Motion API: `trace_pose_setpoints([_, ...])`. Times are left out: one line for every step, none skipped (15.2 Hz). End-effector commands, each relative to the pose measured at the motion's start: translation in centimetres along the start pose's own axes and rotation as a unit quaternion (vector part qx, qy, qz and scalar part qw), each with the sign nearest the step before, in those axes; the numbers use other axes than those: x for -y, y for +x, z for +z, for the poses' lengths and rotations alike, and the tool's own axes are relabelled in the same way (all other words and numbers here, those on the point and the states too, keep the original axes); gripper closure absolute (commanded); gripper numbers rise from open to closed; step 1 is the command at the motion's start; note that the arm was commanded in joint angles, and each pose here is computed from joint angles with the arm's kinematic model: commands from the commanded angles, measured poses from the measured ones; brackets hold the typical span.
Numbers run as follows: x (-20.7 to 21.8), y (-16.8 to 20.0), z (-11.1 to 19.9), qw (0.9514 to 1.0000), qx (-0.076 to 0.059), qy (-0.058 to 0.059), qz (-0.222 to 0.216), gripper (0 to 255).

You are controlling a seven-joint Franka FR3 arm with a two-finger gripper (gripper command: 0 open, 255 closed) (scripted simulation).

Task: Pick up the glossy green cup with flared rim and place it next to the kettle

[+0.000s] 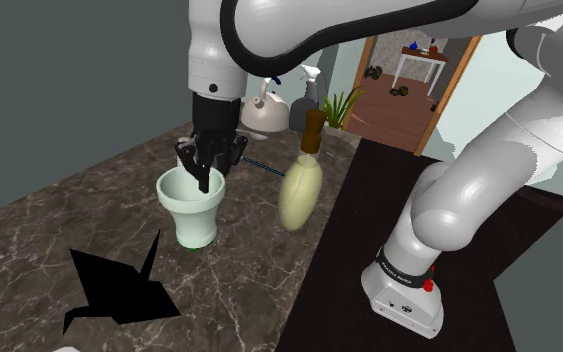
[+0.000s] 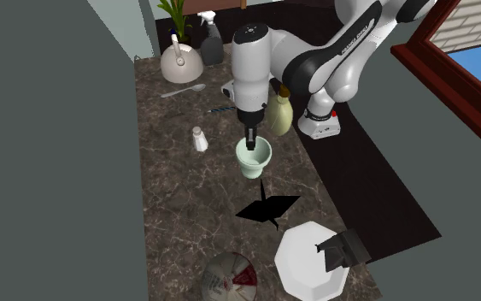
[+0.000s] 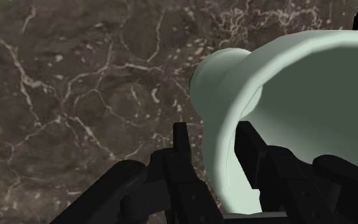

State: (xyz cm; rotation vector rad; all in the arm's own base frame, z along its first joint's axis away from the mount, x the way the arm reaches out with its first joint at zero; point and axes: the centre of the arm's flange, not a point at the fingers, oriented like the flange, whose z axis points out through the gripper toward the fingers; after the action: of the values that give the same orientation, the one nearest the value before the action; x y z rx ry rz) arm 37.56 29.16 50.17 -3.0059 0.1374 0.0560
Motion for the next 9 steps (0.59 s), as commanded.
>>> trace_pose_setpoints([0.0,0.0,0.0,1.0,0.0,0.0,0.0,255])
trace_pose_setpoints([0.0,0.0,0.0,1.0,0.0,0.0,0.0,255])
trace_pose_setpoints([-0.01,0.0,0.0,1.0,0.0,0.0,0.0,255])
trace_pose_setpoints([-0.01,-0.01,0.01,1.0,0.0,0.0,0.0,255])
trace_pose_setpoints([-0.01,-0.01,0.0,1.0,0.0,0.0,0.0,255])
trace_pose_setpoints([-0.01,0.01,0.0,1.0,0.0,0.0,0.0,255])
trace_pose_setpoints([-0.02,0.0,0.01,1.0,0.0,0.0,0.0,255])
trace_pose_setpoints([0.0,0.0,0.0,1.0,0.0,0.0,0.0,255])
trace_pose_setpoints([0.07,-0.03,-0.52,1.0,0.0,0.0,0.0,255])
